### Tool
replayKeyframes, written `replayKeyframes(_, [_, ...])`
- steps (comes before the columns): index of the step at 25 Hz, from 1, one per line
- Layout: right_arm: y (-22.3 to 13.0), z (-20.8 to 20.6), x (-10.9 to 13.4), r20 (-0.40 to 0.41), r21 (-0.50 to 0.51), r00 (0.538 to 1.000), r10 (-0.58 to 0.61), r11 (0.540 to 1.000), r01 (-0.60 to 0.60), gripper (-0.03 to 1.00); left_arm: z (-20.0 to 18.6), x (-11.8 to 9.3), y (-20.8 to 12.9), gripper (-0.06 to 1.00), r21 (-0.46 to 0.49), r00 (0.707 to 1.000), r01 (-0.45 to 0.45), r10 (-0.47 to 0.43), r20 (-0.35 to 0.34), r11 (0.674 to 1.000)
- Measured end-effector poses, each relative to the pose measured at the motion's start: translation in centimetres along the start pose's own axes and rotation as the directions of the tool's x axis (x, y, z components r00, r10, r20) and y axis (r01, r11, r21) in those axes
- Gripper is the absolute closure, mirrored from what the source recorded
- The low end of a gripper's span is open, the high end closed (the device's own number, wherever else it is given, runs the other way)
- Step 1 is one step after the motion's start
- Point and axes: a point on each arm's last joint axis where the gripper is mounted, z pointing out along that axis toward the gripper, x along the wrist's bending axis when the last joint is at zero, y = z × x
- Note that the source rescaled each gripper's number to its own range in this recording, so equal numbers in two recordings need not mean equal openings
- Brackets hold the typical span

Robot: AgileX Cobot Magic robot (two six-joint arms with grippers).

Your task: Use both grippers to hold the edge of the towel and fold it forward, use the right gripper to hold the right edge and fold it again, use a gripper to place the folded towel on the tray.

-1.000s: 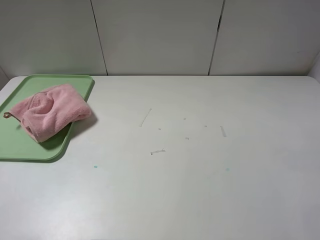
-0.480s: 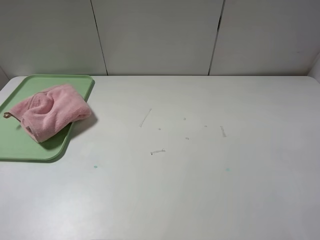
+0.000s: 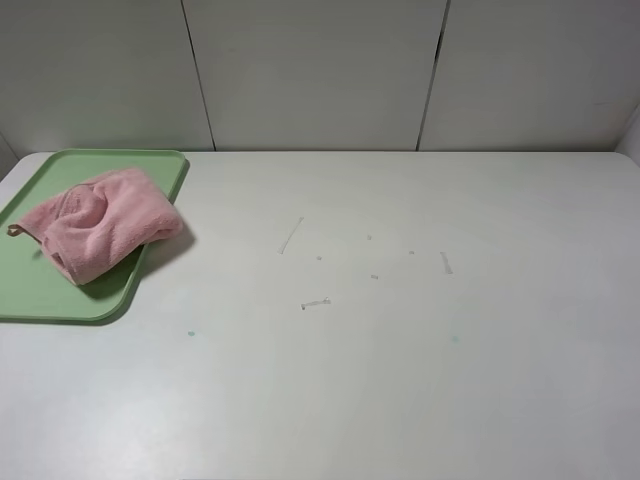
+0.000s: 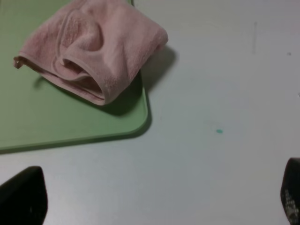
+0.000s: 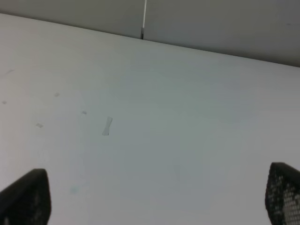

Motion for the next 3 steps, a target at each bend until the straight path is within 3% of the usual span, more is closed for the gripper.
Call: replayKeyframes(3, [0.00, 0.00, 0.00, 0.000, 0.000, 1.000, 0.000, 1.000, 0.000, -0.03, 0.00, 0.00, 0.00, -0.05, 0.000, 1.000, 0.000, 0.000, 0.000, 1.000])
